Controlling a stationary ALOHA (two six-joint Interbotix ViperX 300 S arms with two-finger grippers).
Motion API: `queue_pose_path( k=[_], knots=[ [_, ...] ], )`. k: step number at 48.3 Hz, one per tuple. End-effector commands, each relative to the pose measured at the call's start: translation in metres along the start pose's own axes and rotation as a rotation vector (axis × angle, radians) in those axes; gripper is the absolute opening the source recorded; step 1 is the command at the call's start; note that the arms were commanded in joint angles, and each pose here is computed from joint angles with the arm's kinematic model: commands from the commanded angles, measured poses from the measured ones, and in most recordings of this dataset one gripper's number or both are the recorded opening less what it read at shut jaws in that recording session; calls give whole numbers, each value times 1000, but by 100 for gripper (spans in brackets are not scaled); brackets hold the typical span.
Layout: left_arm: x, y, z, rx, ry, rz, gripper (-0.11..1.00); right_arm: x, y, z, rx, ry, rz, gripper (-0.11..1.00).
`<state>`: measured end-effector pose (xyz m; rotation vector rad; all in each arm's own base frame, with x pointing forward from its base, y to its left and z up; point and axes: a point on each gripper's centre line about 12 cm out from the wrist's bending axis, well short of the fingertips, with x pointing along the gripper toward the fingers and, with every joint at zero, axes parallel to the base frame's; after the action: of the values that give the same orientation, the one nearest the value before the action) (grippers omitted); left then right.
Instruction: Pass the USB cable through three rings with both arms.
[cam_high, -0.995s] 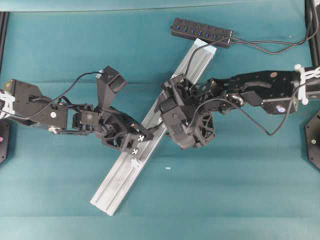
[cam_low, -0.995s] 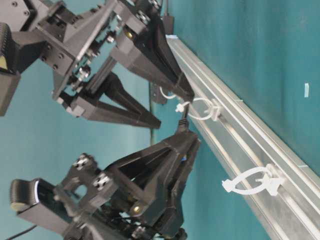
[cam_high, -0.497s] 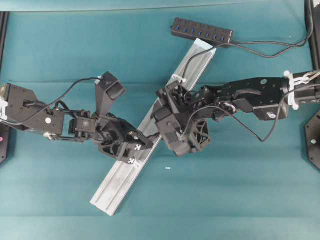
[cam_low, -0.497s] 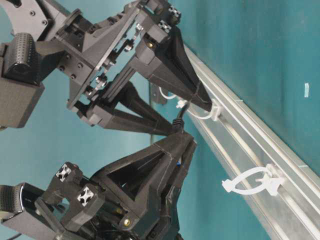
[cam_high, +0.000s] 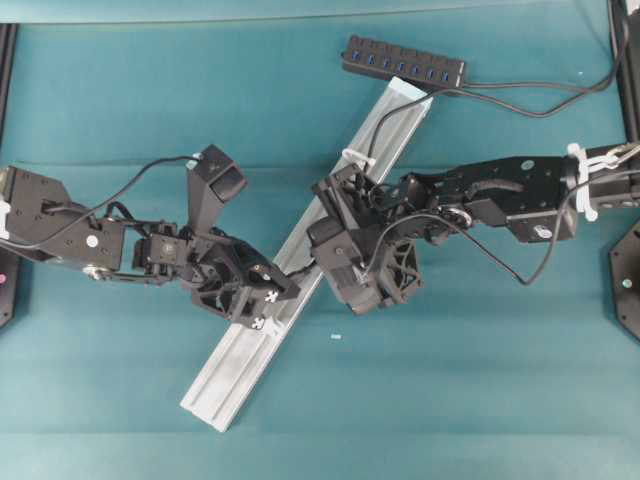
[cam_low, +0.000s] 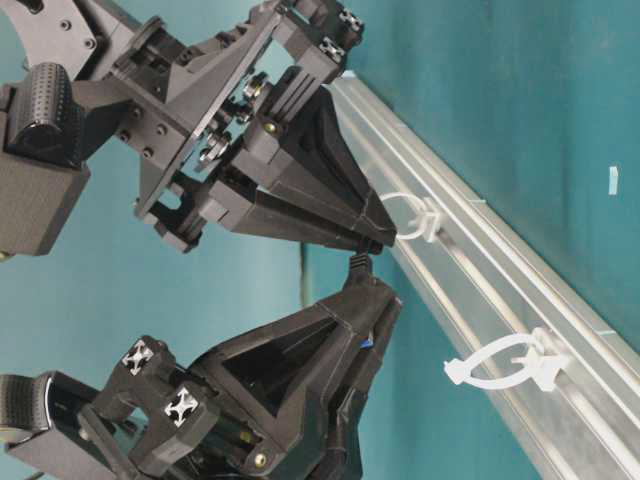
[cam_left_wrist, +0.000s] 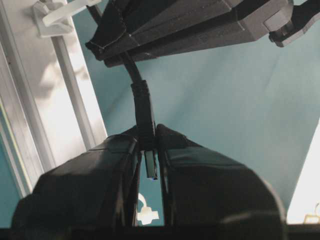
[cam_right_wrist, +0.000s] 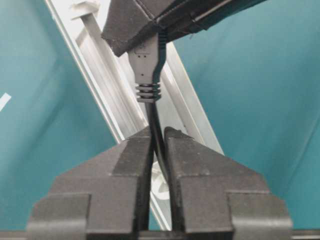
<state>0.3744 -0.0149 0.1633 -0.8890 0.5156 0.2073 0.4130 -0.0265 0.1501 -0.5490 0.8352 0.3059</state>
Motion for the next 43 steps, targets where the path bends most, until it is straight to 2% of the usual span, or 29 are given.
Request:
queue_pose_path(
  k=[1,11,26,28,32,41,43],
  knots=[
    [-11,-16,11,6,-35,-51,10,-2,-6,7,14,-20,-21,8],
    [-11,-15,13,13,-39,-47,10,0,-8,8,-6,-10,-7,8],
    [-18,-9,9,12,-35,-39,10,9,-7,9,-73,34,44,8],
    [-20,-10,9,13,-35,-41,13,9,-8,9,-81,36,47,8],
    [-23,-8,8,9,-35,-41,29,11,-8,9,-96,37,50,8],
    [-34,-12,4,15,-27,-51,83,17,-1,10,-130,46,68,8],
    [-38,-12,3,13,-23,-50,91,18,0,9,-148,53,75,8]
  ],
)
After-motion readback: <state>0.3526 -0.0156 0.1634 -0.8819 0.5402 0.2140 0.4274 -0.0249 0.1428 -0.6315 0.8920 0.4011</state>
